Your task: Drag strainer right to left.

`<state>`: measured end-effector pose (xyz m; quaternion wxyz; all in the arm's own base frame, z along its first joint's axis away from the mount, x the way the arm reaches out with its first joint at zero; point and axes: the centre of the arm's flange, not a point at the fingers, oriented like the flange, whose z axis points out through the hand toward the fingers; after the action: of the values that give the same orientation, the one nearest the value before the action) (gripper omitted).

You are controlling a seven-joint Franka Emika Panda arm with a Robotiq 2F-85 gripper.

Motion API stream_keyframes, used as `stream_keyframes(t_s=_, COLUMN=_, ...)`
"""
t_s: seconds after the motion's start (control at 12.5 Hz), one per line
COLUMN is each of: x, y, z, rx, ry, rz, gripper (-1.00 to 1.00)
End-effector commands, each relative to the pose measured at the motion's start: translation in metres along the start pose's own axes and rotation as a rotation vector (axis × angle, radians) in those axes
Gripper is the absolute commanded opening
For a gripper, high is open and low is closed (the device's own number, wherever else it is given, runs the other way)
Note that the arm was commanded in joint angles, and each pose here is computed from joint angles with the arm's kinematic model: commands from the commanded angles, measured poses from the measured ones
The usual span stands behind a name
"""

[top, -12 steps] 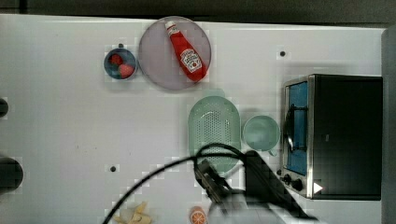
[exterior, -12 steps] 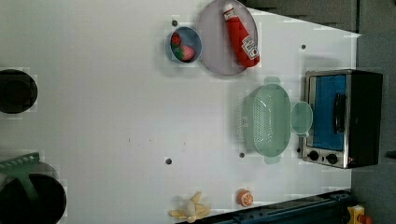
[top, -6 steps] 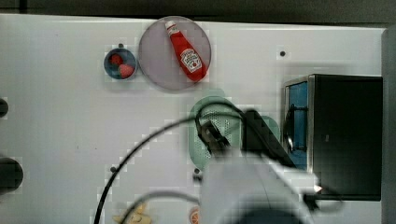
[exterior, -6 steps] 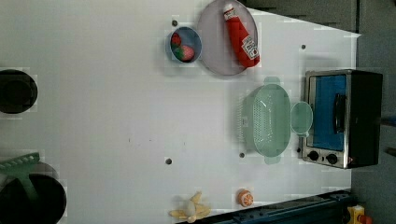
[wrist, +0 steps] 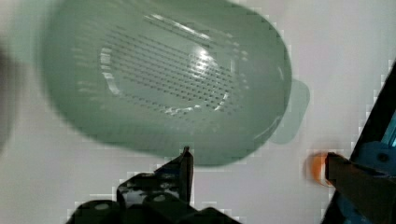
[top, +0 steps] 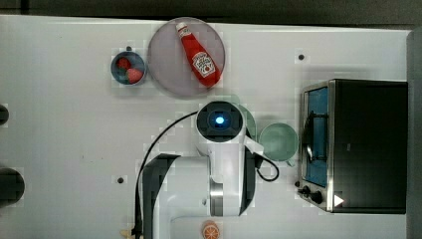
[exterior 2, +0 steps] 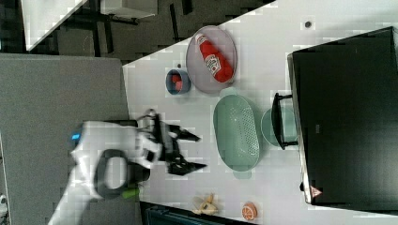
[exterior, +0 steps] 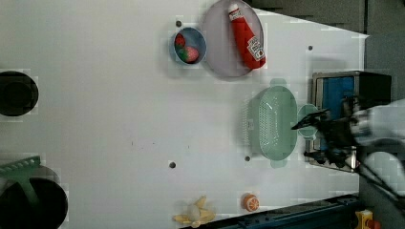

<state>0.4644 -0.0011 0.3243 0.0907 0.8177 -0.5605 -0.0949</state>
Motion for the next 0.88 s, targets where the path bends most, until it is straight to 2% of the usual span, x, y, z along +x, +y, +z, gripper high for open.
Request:
stream_keyframes(t_s=0.08, x=0.016, y=-0.024, z=0.006, rx=0.115, ry=0.019, rz=0.147, gripper=1.0)
stream_keyframes(t_s=0.4, x=0.018, y=-0.053, z=0.077, rx=0.167, ry=0.016, rz=0.283, gripper=1.0)
stream_keyframes(t_s=0.88, x=0.008, y=-0.066, z=0.154, rx=0.203, ry=0.009, rz=0.288, gripper=1.0)
